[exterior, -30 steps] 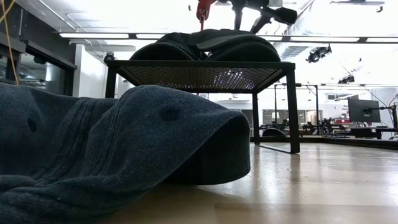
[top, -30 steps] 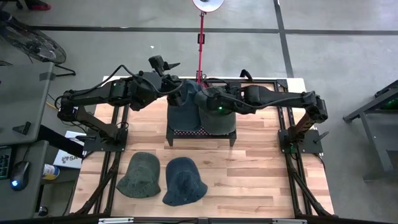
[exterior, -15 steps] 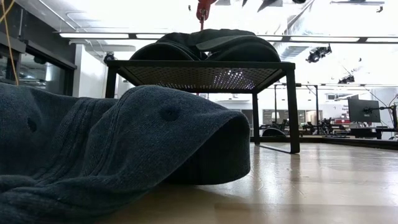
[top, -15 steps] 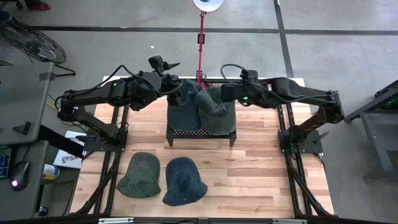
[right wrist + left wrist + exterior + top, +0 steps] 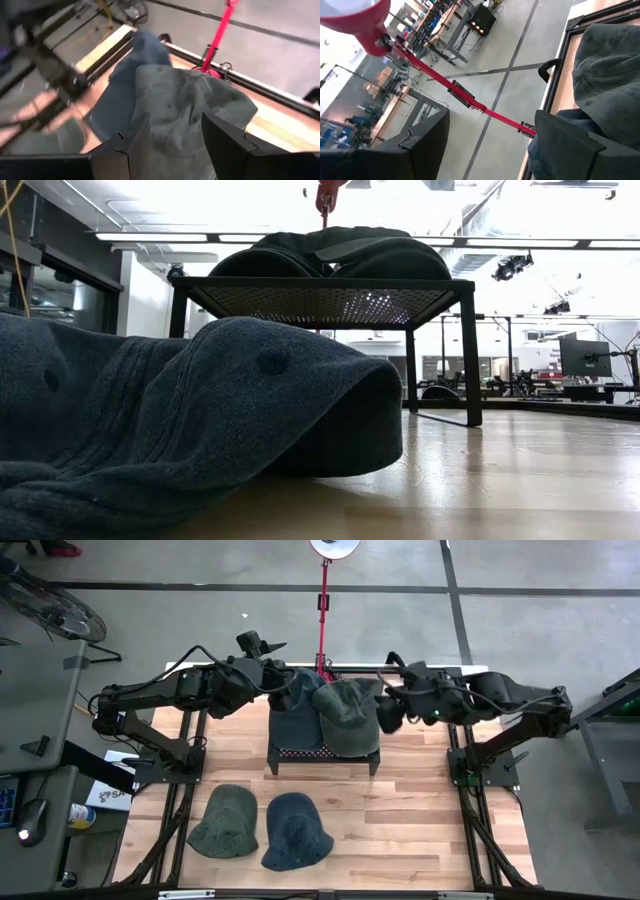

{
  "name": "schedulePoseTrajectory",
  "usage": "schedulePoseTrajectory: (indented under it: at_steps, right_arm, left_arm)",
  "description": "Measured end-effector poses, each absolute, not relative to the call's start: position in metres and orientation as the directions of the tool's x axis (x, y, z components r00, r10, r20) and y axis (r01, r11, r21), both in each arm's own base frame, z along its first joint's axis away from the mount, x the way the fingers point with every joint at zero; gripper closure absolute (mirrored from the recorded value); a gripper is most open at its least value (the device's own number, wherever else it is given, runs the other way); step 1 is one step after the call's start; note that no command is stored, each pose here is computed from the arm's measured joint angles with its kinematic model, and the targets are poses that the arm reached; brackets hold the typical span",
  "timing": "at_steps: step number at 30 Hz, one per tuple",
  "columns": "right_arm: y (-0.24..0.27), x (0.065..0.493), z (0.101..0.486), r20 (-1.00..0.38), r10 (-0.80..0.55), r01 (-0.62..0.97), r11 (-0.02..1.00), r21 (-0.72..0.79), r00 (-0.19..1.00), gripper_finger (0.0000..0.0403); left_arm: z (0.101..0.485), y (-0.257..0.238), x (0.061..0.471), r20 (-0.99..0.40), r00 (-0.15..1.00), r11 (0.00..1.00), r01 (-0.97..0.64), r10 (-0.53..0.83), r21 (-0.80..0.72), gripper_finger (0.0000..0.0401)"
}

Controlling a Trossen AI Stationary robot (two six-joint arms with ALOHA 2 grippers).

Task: Pick & Place hat
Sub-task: Stack the gray cap on top of the gray cap on the shelf

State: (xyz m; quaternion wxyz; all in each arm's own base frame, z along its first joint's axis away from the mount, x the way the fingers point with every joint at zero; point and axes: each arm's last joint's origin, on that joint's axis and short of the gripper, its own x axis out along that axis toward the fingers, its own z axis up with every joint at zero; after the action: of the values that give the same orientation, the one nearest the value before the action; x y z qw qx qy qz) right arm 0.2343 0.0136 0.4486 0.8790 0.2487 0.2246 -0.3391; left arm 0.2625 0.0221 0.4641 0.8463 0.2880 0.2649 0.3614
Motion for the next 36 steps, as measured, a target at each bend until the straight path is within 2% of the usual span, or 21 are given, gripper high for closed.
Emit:
schedulePoseTrajectory:
  at_steps: [4,8,14,19,24,29,36]
  right_arm:
    - [0.029,0.228,0.444,-0.604,-0.450,0.658,0.734,0.171,0.658,0.0234]
    - [0.047,0.214,0.436,-0.651,-0.459,0.644,0.763,0.060,0.605,0.0234]
    - [0.082,0.195,0.431,-0.605,-0.485,0.591,0.806,-0.029,0.632,0.0234]
    - [0.107,0.182,0.402,-0.603,-0.455,0.532,0.845,-0.058,0.656,0.0234]
    - [0.124,0.168,0.361,-0.598,-0.343,0.480,0.874,0.079,0.724,0.0234]
    - [0.129,0.157,0.335,-0.535,-0.211,0.391,0.886,0.248,0.818,0.0234]
    - [0.119,0.142,0.312,-0.493,-0.105,0.321,0.868,0.378,0.864,0.0234]
  left_arm:
    - [0.461,0.022,0.261,-0.260,0.589,0.590,-0.478,0.765,0.651,0.0112]
    - [0.459,0.022,0.257,-0.289,0.583,0.623,-0.524,0.759,0.581,0.0112]
    - [0.457,0.019,0.251,-0.370,0.666,0.761,-0.539,0.647,0.360,0.0112]
    - [0.453,0.016,0.250,-0.432,0.713,0.830,-0.518,0.553,0.208,0.0112]
    - [0.451,0.013,0.250,-0.471,0.748,0.866,-0.494,0.468,0.076,0.0112]
    - [0.449,0.011,0.250,-0.505,0.765,0.883,-0.468,0.399,-0.012,0.0112]
    - [0.436,-0.006,0.240,-0.627,0.694,0.873,-0.486,0.354,-0.045,0.0112]
